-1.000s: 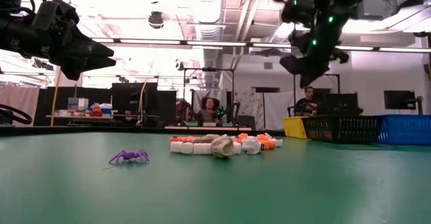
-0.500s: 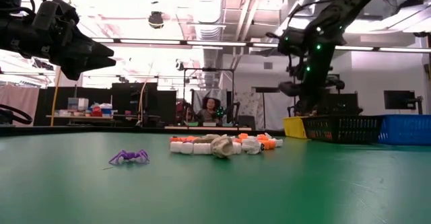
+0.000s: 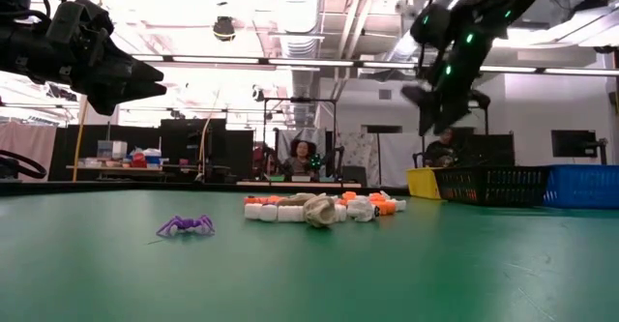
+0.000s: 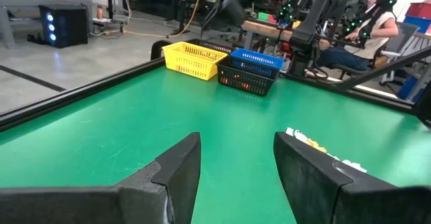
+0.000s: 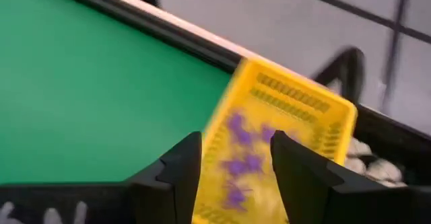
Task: Sort Halloween decoration
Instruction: Put the purple spider toy into the yellow basket
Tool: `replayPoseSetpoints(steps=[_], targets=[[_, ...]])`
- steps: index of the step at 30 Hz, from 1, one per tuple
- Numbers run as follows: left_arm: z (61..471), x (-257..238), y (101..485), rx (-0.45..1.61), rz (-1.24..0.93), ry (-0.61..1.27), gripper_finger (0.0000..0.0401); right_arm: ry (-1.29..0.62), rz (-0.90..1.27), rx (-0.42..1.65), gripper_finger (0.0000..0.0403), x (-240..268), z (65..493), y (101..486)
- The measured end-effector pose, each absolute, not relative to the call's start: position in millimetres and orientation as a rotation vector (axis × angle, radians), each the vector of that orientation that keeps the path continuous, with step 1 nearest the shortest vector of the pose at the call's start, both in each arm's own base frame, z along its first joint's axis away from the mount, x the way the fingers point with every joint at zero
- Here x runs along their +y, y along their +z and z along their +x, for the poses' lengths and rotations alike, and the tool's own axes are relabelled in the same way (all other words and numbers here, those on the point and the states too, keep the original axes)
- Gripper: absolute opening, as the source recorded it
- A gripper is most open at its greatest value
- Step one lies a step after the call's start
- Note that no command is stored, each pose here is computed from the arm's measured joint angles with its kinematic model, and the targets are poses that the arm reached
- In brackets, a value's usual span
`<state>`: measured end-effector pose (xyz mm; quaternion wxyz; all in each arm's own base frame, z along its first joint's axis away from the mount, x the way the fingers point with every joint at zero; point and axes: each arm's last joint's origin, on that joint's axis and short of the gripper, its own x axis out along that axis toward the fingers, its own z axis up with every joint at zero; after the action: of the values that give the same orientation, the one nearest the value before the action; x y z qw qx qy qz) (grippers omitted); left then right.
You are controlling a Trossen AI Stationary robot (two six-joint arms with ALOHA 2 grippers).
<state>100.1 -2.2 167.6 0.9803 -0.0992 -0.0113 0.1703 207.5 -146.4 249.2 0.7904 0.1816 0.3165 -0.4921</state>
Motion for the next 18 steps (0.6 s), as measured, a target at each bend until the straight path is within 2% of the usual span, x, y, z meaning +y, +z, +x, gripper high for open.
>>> replayPoseSetpoints(steps=[8, 13, 18], targets=[[100, -2, 168, -0.023, -0.199, 0.343, 0.0178, -0.841, 0.342, 0.535, 0.0189, -99, 214, 281], [100, -2, 168, -0.023, -0.200, 0.343, 0.0178, -0.460, 0.304, 0.554, 0.0185, -49, 253, 272], [100, -2, 168, -0.023, -0.200, 0.343, 0.0178, -0.116, 0.193, 0.517, 0.0186, 26, 299, 246]])
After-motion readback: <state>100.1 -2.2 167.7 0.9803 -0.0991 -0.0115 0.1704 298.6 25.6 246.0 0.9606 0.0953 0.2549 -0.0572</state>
